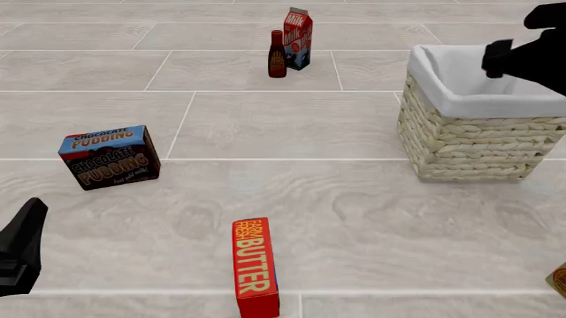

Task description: Pick the tomato sauce and place it in the basket.

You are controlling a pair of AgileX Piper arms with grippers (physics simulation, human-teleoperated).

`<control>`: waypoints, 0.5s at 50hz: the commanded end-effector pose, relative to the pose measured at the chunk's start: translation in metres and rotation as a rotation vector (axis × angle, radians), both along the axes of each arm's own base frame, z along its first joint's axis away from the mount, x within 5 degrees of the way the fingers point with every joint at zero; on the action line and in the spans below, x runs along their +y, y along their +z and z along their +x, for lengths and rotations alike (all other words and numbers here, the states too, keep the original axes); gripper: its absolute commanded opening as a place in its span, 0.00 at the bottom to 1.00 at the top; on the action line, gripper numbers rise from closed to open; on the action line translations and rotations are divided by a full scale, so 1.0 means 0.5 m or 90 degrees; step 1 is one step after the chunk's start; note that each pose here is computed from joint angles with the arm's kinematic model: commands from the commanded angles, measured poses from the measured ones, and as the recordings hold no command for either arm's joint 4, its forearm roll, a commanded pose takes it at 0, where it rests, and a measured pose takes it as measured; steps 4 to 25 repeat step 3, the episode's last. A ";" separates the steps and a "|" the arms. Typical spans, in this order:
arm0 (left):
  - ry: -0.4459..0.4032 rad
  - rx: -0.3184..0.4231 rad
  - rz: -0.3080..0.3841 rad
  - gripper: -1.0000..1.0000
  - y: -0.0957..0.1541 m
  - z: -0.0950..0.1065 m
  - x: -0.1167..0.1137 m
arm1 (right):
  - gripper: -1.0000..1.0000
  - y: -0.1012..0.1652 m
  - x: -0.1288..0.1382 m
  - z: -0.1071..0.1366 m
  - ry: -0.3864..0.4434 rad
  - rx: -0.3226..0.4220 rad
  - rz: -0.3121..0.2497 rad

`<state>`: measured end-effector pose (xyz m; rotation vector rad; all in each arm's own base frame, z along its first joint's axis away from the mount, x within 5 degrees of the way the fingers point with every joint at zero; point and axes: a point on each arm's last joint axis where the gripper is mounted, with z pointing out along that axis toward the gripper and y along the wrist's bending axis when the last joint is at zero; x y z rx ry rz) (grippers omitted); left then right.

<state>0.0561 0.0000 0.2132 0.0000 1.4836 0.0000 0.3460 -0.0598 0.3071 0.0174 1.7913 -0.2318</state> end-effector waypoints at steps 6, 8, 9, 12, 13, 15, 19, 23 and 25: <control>0.000 0.000 0.000 1.00 0.000 0.000 0.000 | 1.00 0.033 0.011 -0.040 0.003 -0.019 0.004; 0.000 0.000 0.000 1.00 0.000 0.000 0.000 | 1.00 0.033 0.011 -0.040 0.003 -0.019 0.004; 0.000 0.000 0.000 1.00 0.000 0.000 0.000 | 1.00 0.033 0.011 -0.040 0.003 -0.019 0.004; 0.000 0.000 0.000 1.00 0.000 0.000 0.000 | 1.00 0.033 0.011 -0.040 0.003 -0.019 0.004; 0.000 0.000 0.000 1.00 0.000 0.000 0.000 | 1.00 0.033 0.011 -0.040 0.003 -0.019 0.004; 0.000 0.000 0.000 1.00 0.000 0.000 0.000 | 1.00 0.033 0.011 -0.040 0.003 -0.019 0.004; 0.000 0.000 0.000 1.00 0.000 0.000 0.000 | 1.00 0.033 0.011 -0.040 0.003 -0.019 0.004; 0.000 0.000 0.000 1.00 0.000 0.000 0.000 | 1.00 0.033 0.011 -0.040 0.003 -0.019 0.004; 0.000 0.000 0.000 1.00 0.000 0.000 0.000 | 1.00 0.033 0.011 -0.040 0.003 -0.019 0.004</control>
